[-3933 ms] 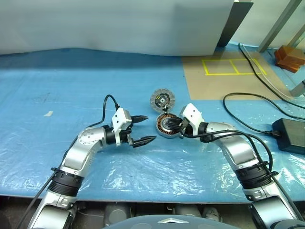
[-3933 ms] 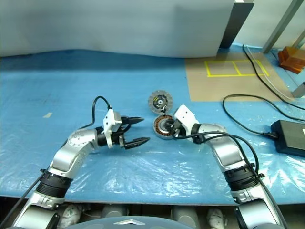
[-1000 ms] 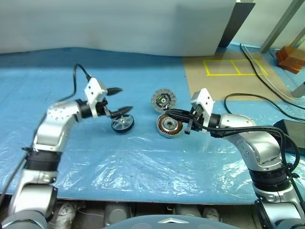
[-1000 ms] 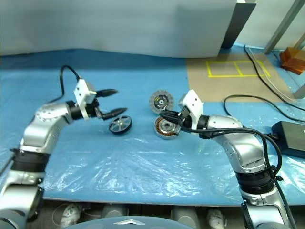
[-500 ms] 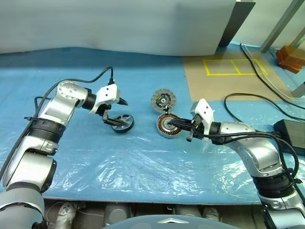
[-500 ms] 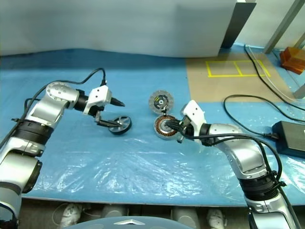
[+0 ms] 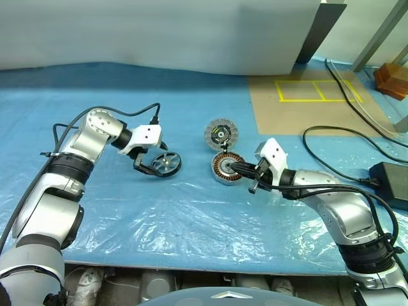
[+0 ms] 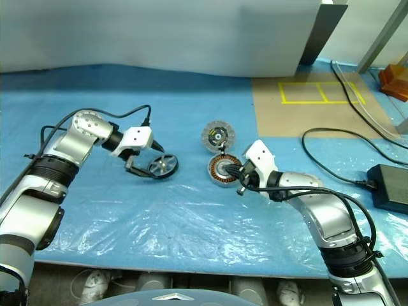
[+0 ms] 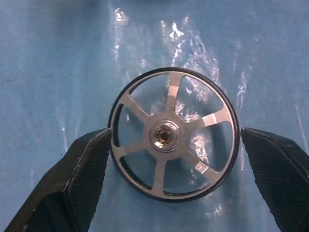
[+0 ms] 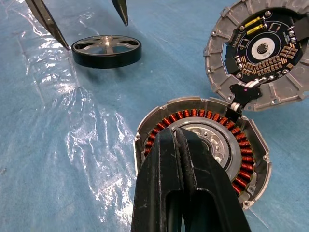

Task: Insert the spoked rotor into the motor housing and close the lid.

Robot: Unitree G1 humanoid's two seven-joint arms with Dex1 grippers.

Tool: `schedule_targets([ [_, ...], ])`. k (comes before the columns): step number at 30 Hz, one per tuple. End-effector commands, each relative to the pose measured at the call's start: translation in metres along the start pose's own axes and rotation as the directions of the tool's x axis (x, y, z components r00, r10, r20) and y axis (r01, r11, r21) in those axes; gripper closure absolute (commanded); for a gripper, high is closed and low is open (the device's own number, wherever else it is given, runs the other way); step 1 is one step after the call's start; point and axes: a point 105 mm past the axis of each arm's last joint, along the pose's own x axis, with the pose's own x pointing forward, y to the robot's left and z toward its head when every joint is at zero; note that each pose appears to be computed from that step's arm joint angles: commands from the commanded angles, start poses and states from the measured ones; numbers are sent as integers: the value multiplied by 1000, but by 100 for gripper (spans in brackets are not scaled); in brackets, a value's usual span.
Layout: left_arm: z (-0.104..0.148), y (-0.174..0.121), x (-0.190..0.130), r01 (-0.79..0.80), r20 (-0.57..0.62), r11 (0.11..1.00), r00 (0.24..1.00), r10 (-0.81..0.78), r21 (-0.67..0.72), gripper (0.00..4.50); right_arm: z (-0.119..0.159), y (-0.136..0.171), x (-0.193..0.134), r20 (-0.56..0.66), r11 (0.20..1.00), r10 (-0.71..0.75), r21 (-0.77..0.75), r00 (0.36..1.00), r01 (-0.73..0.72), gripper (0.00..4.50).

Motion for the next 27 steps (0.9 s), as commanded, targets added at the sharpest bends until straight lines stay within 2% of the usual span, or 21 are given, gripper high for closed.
schedule_targets([
  [1, 4, 1, -6, -9, -5, 999, 1000, 9, 31, 0, 9, 3, 1, 33, 999, 8, -34, 999, -6, 446],
  [10, 2, 5, 3, -40, -9, 998, 999, 41, 50, 0, 6, 4, 3, 20, 999, 12, -39, 1000, -11, 446],
  [14, 11, 6, -1, -21, 45, 998, 999, 19, 54, 0, 4, 5, 2, 12, 999, 13, -37, 1000, -13, 446],
  [25, 10, 16, -9, -9, 47, 999, 999, 8, 31, 0, 0, 4, 2, 1, 999, 6, -35, 1000, -6, 446],
  [27, 11, 18, -8, -20, 40, 999, 999, 18, 45, 37, -1, 5, 2, 0, 999, 5, -35, 1000, -5, 450],
])
